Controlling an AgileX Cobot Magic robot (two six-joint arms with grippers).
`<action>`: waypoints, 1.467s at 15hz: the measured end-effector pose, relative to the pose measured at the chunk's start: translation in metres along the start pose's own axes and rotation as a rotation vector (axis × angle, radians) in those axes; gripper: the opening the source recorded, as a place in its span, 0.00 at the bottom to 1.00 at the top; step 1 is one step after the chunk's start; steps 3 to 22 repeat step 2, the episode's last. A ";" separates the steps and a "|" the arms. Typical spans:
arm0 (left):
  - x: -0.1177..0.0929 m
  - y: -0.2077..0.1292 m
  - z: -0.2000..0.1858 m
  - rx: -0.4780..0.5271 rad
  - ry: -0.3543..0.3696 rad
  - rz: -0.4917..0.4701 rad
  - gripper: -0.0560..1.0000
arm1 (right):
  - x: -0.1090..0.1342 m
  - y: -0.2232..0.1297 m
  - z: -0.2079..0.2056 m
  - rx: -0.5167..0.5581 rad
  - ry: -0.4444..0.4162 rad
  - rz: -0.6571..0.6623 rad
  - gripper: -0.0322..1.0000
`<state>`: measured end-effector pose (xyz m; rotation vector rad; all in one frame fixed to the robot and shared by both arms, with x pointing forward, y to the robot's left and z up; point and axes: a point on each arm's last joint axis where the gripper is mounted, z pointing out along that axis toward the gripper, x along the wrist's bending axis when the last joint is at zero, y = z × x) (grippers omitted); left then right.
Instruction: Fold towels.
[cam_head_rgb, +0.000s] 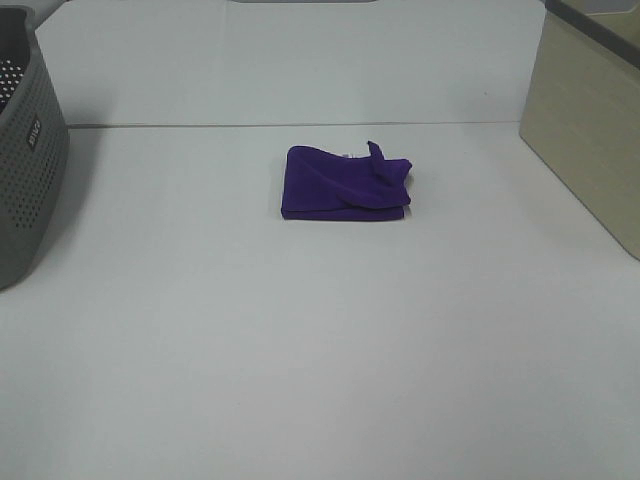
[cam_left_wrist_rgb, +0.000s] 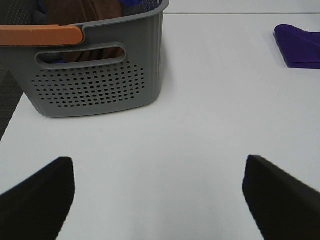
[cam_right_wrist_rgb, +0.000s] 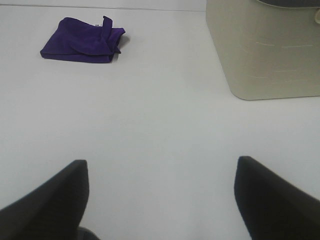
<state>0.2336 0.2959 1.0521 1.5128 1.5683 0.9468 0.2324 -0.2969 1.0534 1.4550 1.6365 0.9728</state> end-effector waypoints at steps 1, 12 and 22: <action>0.000 0.000 0.000 0.000 0.000 0.000 0.85 | 0.000 0.000 0.000 0.000 0.000 0.000 0.79; 0.000 0.000 0.000 0.000 0.000 0.000 0.85 | 0.000 0.000 0.000 0.000 0.000 0.000 0.79; 0.000 0.000 0.000 0.000 0.000 0.000 0.85 | 0.000 0.000 0.000 0.000 0.000 0.000 0.79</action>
